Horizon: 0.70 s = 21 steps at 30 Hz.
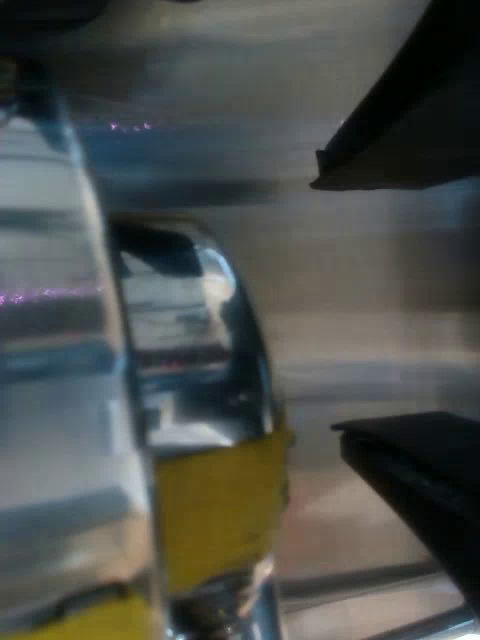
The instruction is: Put the handle in the coffee machine
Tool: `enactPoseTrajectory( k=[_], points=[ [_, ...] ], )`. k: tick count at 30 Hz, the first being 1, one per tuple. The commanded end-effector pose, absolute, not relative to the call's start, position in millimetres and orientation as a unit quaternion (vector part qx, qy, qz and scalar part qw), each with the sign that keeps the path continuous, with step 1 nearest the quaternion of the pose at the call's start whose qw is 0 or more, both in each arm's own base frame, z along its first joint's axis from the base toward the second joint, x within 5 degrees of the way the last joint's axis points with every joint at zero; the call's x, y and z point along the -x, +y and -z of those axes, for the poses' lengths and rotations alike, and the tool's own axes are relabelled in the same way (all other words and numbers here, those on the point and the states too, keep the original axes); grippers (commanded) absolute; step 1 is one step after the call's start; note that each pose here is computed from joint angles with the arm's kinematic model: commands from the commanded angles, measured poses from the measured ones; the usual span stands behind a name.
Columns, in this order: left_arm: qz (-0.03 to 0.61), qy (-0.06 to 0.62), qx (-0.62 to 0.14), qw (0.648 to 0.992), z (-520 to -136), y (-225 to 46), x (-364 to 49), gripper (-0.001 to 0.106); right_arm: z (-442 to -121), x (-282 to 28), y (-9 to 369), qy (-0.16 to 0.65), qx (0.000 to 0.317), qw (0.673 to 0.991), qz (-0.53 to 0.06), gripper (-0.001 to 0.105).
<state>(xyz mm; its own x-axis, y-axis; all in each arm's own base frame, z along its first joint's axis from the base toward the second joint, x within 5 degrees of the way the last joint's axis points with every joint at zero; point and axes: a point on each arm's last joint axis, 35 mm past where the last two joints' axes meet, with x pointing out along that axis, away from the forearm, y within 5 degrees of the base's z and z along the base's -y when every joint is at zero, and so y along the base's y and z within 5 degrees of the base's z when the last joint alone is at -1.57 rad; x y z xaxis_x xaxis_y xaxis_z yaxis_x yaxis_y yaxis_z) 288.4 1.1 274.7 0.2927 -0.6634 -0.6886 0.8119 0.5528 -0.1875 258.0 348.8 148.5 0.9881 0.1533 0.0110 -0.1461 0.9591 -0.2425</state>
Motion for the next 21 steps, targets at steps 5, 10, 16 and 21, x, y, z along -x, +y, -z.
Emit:
enactPoseTrajectory(
  k=[5,10,16,21],
  points=[
    [0.502,0.315,-0.073,0.802,-291,-3,-290,0.000,-165,-264,354,-0.044,0.094,0.992,-0.076,0.052],
    [0.502,0.315,-0.073,0.802,-291,-3,-290,0.000,-171,-267,357,-0.052,0.103,0.991,-0.073,0.049],
    [0.502,0.315,-0.073,0.802,-291,-3,-290,0.000,-172,-275,352,-0.057,0.100,0.991,-0.072,0.040],
    [0.502,0.315,-0.073,0.802,-291,-3,-290,0.000,-173,-275,352,-0.061,0.101,0.990,-0.081,0.040]
  ],
)
